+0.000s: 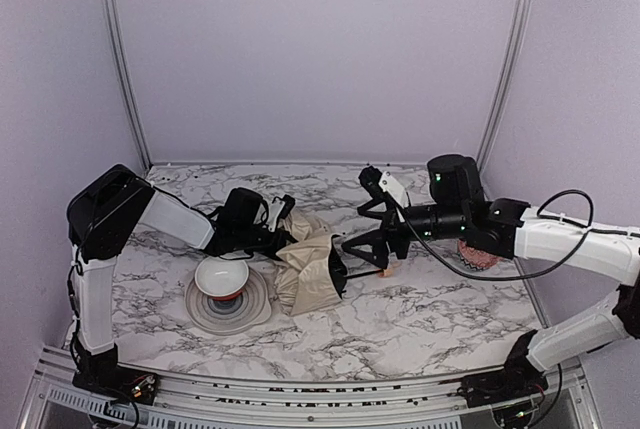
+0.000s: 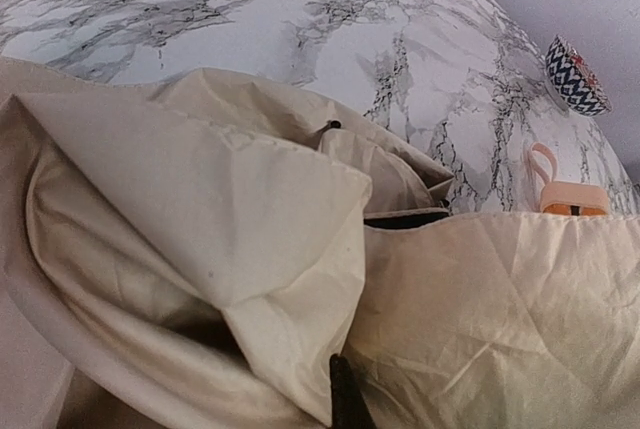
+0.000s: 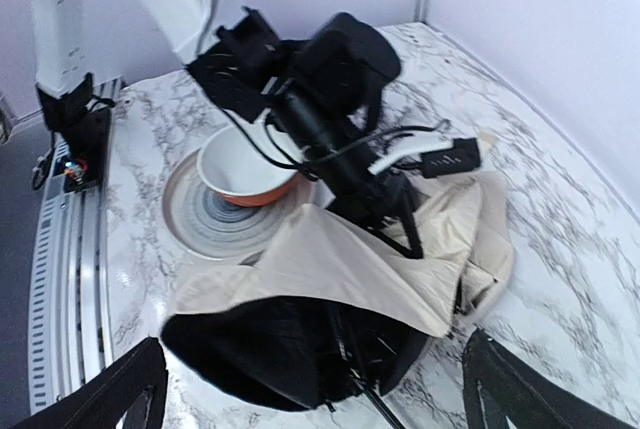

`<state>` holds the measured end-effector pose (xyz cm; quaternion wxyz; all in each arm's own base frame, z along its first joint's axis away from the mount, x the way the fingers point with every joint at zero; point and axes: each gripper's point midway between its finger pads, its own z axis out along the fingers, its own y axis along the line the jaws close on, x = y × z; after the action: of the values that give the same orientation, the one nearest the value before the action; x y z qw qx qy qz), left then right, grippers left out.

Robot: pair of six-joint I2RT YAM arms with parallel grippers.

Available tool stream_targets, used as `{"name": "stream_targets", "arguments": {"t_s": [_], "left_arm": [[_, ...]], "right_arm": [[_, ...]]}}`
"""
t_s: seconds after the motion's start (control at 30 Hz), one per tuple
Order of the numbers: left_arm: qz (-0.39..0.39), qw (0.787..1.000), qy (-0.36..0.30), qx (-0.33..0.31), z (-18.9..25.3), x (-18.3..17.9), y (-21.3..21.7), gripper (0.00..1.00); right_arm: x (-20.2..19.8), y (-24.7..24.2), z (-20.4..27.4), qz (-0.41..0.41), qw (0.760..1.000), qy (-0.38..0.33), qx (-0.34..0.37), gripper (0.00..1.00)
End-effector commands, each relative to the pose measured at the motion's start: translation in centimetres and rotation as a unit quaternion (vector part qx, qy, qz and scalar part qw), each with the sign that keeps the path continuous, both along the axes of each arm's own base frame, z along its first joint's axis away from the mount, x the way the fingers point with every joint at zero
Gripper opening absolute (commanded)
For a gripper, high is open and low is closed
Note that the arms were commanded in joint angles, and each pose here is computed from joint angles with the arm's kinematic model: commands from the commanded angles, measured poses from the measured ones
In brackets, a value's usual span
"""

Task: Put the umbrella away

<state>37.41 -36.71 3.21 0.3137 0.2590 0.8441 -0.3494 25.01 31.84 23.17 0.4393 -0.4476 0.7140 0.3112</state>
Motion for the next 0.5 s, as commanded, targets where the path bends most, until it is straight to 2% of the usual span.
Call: {"name": "stream_targets", "arguments": {"t_s": [0.0,0.2,0.33,0.37,0.47], "left_arm": [[-0.017,0.999,0.029,0.02,-2.0,-1.3,-0.3,0.0],[-0.02,0.999,0.026,0.029,-2.2,-1.5,-0.2,0.0],[-0.018,0.999,0.023,0.034,-2.1,-1.5,0.0,0.0],[-0.02,0.999,0.021,0.035,-2.1,-1.6,-0.1,0.0],[-0.023,0.999,0.018,0.038,-2.1,-1.6,0.0,0.0]], "right_arm": [[-3.1,3.0,1.3,0.095,0.993,-0.057,0.03,1.0],[-2.8,5.6,0.0,0.143,0.988,-0.053,0.007,1.0],[-2.8,6.6,-2.3,0.174,0.984,-0.029,-0.023,0.9],[-2.6,6.6,-2.8,0.173,0.984,-0.027,-0.03,0.86],[-2.2,6.8,-3.7,0.17,0.984,-0.019,-0.045,0.51]]}}
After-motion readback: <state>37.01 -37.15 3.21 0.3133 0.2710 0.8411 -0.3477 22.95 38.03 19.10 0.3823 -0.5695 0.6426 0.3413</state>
